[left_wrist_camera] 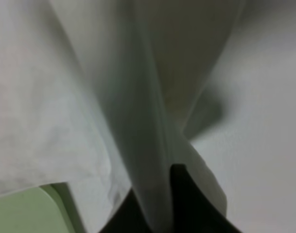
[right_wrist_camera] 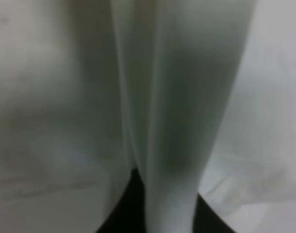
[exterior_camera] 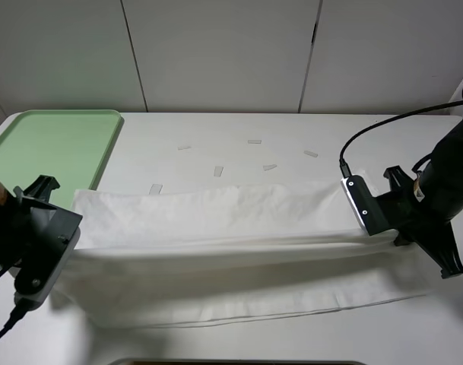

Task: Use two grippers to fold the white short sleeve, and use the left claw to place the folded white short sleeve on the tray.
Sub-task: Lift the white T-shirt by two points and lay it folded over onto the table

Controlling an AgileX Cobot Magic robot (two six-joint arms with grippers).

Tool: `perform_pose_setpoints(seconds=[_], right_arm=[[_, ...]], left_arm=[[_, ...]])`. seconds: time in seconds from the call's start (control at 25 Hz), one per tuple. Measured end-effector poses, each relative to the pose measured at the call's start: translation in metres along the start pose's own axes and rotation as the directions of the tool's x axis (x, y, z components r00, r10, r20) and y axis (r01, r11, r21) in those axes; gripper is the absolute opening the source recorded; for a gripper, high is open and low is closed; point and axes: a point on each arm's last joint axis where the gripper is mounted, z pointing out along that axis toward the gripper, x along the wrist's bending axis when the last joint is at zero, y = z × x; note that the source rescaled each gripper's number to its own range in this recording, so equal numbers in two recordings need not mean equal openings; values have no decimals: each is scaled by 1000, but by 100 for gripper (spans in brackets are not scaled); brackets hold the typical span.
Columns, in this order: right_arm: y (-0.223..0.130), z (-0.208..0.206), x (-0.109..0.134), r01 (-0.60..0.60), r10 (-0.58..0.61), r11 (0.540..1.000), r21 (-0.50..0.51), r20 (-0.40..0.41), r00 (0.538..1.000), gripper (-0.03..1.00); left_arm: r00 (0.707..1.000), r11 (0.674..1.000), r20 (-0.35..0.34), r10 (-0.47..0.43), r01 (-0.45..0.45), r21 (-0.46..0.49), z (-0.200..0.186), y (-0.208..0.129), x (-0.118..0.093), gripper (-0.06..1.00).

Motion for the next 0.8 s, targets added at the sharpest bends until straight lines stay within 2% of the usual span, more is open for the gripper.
perform_pose_setpoints(seconds=[0.16, 0.32, 0.44, 0.48, 0.52, 0.6, 0.64, 0.72, 0.8], right_arm=[[2, 9, 1, 11, -11, 1000, 1, -29, 1000, 0], [3, 14, 2, 17, -17, 1000, 5, -48, 999, 0], [4, 14, 0, -41, 40, 999, -11, -29, 999, 1], [6, 14, 0, -75, 74, 997, -24, -24, 997, 6], [7, 14, 0, -113, 112, 993, -36, -26, 993, 17], [8, 14, 0, -162, 161, 985, -53, -34, 986, 63], [8, 14, 0, -173, 171, 983, -58, -37, 985, 76], [8, 13, 1, -192, 190, 980, -58, -46, 981, 92], [8, 12, 3, -217, 214, 975, -52, -65, 975, 96]], left_arm=[[1000, 1000, 19, 7, -7, 1, 8, 1, -3, 0], [997, 998, 37, 61, -62, 2, 14, 5, -2, 0], [996, 997, 38, 75, -75, 1, 15, 6, -2, 2], [996, 997, 40, 76, -76, 2, 15, 6, -2, 6], [996, 997, 49, 77, -78, 6, 15, 5, -3, 11], [995, 997, 78, 69, -71, 30, 16, 3, -6, 32], [995, 998, 86, 55, -58, 39, 16, 2, -7, 45], [996, 999, 91, 11, -16, 51, 16, 1, -8, 66], [997, 998, 58, -53, 51, 46, 14, 1, -7, 82]])
